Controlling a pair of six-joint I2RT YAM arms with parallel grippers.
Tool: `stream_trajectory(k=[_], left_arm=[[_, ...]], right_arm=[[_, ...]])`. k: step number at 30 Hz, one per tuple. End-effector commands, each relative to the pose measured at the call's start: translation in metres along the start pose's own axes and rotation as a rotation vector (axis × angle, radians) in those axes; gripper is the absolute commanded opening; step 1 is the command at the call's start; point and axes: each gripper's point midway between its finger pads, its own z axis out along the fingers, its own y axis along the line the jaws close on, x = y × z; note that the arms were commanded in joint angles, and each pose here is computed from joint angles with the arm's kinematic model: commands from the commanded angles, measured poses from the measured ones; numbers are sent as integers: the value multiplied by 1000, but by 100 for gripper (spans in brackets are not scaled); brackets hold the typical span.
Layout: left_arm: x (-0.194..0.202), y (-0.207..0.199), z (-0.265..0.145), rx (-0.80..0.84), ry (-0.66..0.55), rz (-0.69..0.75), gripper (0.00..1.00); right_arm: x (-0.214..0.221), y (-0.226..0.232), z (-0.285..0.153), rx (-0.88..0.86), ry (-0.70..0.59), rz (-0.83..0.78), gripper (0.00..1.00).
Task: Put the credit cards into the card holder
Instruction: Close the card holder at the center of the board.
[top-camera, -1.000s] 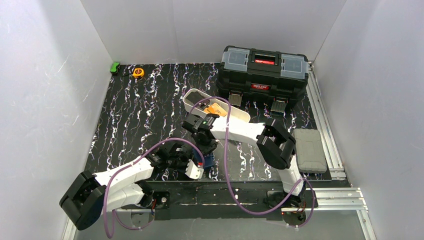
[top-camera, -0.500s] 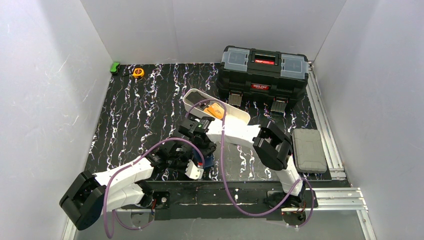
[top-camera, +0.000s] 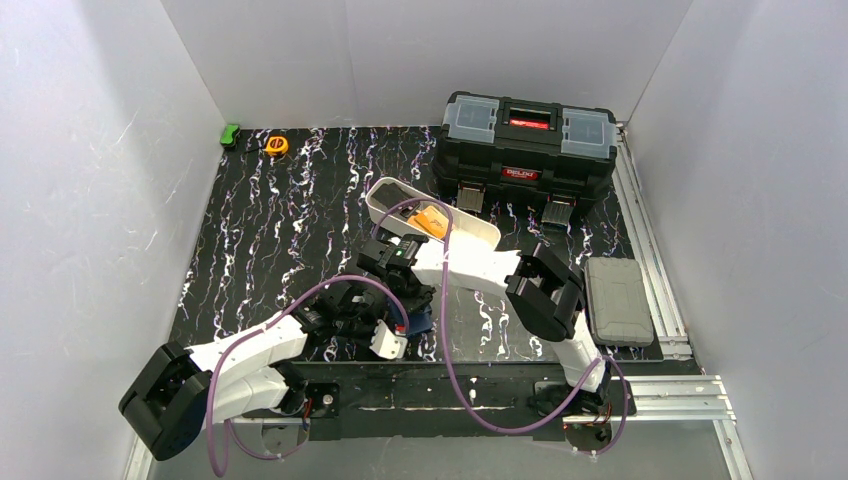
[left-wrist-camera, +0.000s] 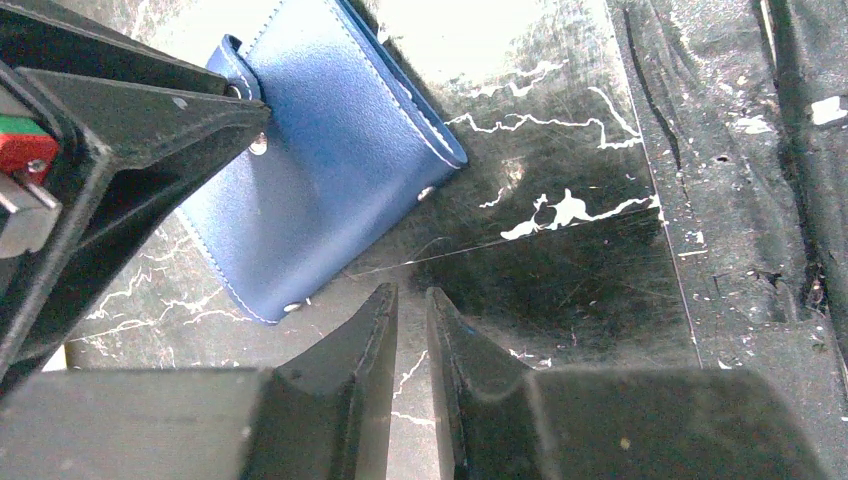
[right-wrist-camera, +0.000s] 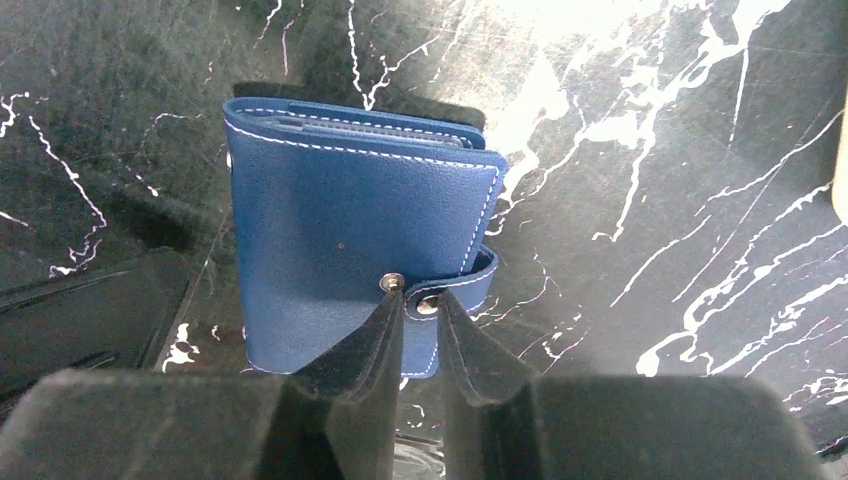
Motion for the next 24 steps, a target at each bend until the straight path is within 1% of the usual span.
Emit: stream_trajectory(k=[1, 7, 13, 18, 24], left_arm=[[-9, -3, -2, 28, -34, 0, 17], [-9, -5, -2, 33, -33, -3, 17], [-9, -4, -2, 34, -33, -2, 17], [-9, -5, -2, 38, -32, -2, 17], [-11, -4, -4, 35, -39, -12, 17]], right_arm=[[-10, -9, -20, 32, -57, 27, 23], [-11, -18, -26, 80, -78, 35, 18], [-11, -24, -29, 111, -88, 39, 17], [-14, -32, -37, 142, -124, 51, 16], [-12, -33, -35, 142, -127, 58, 6]])
